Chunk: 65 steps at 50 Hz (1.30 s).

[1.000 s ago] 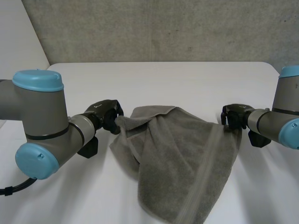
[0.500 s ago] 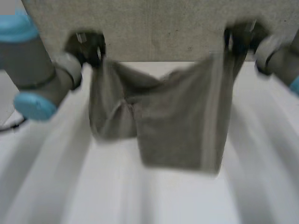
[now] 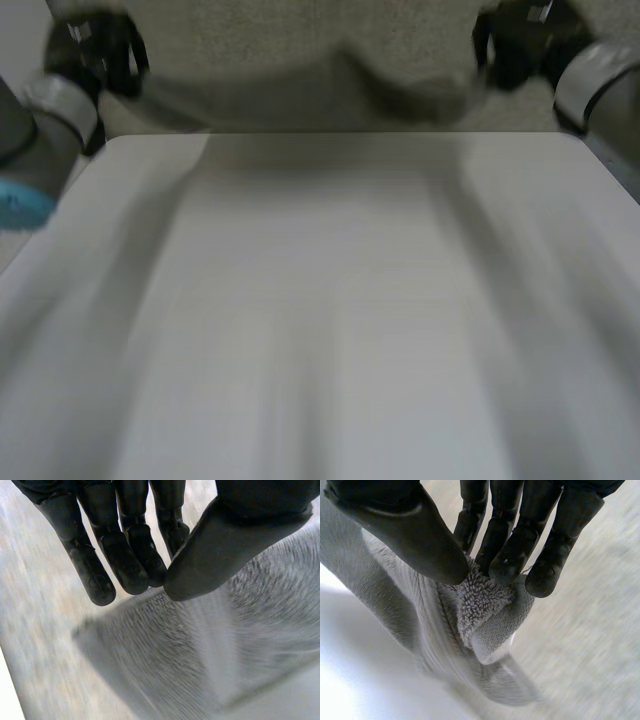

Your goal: Fold the towel.

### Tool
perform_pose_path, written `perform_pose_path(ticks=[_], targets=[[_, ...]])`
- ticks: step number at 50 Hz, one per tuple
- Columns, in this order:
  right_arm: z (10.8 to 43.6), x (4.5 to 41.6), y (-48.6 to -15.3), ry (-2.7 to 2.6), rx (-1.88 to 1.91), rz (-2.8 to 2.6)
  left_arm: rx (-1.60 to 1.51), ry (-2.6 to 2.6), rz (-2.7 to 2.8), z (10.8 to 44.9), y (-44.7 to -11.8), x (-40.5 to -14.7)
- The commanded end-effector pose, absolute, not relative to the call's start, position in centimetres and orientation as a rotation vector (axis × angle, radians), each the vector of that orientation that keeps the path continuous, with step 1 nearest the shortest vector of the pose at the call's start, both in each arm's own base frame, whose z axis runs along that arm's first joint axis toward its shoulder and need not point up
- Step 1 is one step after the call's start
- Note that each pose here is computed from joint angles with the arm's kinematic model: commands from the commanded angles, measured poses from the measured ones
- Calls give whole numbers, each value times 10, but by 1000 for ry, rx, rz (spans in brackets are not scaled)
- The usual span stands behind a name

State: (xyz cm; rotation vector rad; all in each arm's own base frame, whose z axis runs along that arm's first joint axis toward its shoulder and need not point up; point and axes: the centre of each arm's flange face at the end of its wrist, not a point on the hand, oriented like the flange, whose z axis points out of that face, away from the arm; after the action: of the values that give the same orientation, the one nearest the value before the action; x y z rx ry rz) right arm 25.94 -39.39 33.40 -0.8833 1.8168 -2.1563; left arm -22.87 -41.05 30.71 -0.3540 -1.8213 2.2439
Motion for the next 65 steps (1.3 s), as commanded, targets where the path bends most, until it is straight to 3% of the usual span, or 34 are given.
perform_pose_path(ticks=[1,5,11,31,40,46,54,56,65], targets=[[222,254,-373,2114,-1151,-1843,-452,-2003,2038,203,-397,-220],[160,248,-352,2215,-1275,-1666,-548,-2093,1951,163,-384,-220],[135,240,-338,2261,-1345,-1609,-803,-2224,1893,128,-361,-215],[213,218,-314,2216,-1300,-1841,-760,-2140,2097,216,-338,-185],[265,159,-301,2360,-1169,-1856,-551,-2064,2076,254,-306,-149],[287,141,-286,2309,-1158,-1800,-513,-1990,2042,263,-292,-132],[286,142,-291,2252,-1157,-1789,-535,-1954,1989,257,-296,-134],[265,142,-308,2299,-1150,-1731,-530,-1970,1952,246,-304,-136],[228,171,-339,2428,-1209,-1657,-549,-2037,1808,195,-355,-171]])
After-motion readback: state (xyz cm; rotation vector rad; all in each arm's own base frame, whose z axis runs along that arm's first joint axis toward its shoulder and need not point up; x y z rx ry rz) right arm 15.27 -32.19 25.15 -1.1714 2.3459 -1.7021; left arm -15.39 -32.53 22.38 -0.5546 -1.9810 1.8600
